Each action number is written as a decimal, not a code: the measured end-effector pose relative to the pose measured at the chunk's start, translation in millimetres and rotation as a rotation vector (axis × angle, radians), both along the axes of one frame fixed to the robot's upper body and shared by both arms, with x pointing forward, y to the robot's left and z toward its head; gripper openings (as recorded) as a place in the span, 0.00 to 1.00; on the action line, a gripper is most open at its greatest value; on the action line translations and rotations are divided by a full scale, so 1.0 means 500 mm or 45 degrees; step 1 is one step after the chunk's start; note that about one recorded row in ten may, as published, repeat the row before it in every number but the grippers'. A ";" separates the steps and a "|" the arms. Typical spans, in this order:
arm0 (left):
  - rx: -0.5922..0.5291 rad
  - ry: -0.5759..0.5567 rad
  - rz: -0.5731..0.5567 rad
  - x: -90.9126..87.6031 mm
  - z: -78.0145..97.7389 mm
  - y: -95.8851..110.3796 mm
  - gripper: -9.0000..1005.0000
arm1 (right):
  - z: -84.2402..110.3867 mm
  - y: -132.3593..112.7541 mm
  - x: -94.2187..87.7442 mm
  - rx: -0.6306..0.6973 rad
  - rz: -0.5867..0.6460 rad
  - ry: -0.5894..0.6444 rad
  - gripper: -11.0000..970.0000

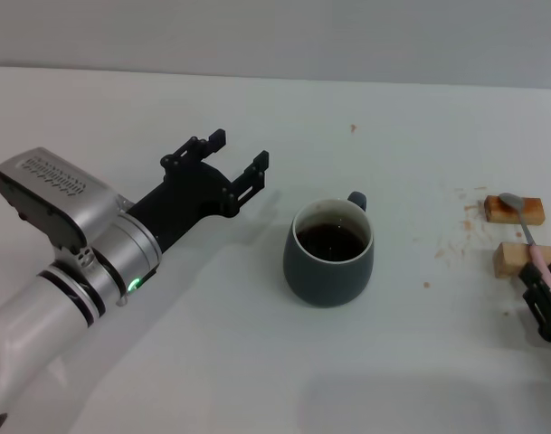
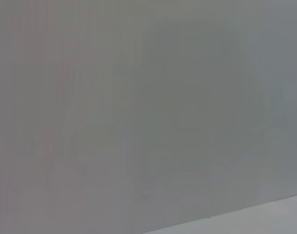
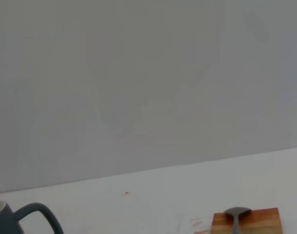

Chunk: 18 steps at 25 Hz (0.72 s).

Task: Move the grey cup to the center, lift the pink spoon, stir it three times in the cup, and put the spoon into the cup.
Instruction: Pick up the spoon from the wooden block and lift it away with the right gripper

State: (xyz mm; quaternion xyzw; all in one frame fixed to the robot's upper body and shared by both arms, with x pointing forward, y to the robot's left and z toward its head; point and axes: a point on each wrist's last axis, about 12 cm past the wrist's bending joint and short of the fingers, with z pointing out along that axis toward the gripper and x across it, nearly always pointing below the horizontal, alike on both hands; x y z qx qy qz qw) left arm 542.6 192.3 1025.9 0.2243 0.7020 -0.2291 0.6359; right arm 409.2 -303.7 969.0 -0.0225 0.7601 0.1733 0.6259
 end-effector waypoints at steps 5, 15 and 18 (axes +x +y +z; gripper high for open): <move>-0.002 0.006 0.007 -0.005 -0.003 0.004 0.69 | 0.000 0.001 0.000 0.000 0.008 -0.002 0.28; -0.010 0.009 0.013 -0.010 -0.005 0.007 0.69 | -0.001 0.004 -0.005 0.007 0.010 0.006 0.25; -0.010 0.012 0.015 -0.011 -0.006 0.007 0.69 | -0.001 0.004 -0.005 0.010 0.009 0.006 0.24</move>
